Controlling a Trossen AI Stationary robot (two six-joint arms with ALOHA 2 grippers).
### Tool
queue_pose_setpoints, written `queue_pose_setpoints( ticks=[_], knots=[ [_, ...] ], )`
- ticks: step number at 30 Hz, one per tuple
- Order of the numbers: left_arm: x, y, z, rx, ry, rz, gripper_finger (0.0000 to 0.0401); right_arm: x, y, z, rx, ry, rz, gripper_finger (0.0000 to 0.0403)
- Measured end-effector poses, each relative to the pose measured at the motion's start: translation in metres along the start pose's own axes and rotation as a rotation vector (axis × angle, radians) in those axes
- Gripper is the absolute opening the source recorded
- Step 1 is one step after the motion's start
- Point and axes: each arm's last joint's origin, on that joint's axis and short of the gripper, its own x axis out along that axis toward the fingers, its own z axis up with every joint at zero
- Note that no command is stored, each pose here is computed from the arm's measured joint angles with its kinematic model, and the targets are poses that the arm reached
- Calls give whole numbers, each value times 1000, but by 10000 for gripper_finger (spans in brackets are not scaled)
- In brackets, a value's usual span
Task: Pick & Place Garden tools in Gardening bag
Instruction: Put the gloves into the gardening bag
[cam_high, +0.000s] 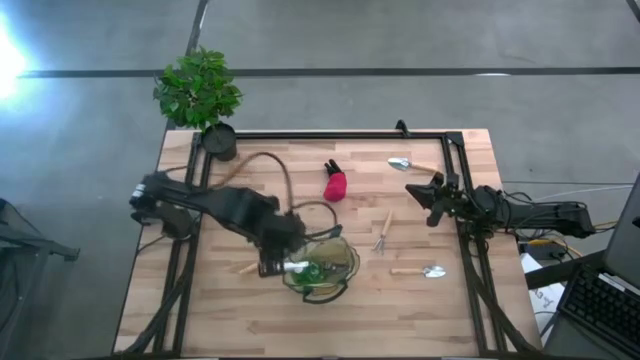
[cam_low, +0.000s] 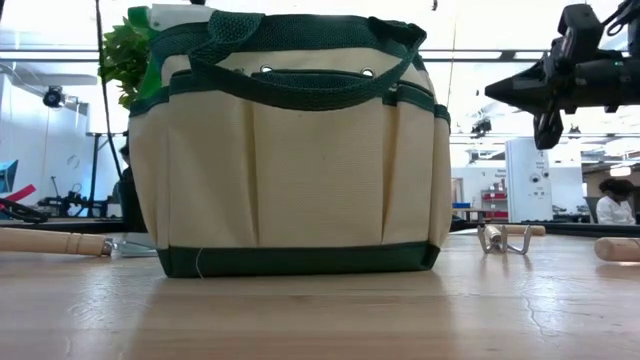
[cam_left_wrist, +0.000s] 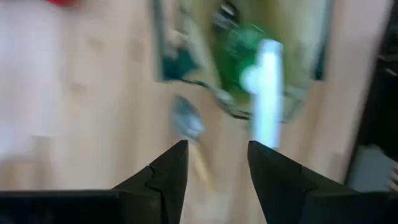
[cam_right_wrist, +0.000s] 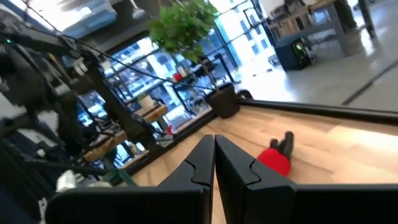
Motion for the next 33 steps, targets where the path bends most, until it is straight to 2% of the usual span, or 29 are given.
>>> queue_pose_setpoints(
  ticks=[5,9,12,15,21,27,33],
  knots=[
    [-35,15,-16,-17,-211,202,163,10,9,10,17,52,-34,9],
    [-61,26,-30,-93,-413,419,163,28,22,22,-44,151,-103,18],
    [-73,32,-37,-207,-564,561,163,44,27,27,-99,258,-235,34],
    [-75,35,-42,-279,-641,632,163,61,26,30,-138,349,-397,55],
    [-50,37,-50,-242,-579,696,163,101,19,37,-114,423,-487,118],
    [-18,36,-55,-189,-484,746,163,144,-4,37,57,514,-553,188],
    [-16,36,-58,-219,-494,740,163,188,-20,28,141,584,-611,241]
  ],
)
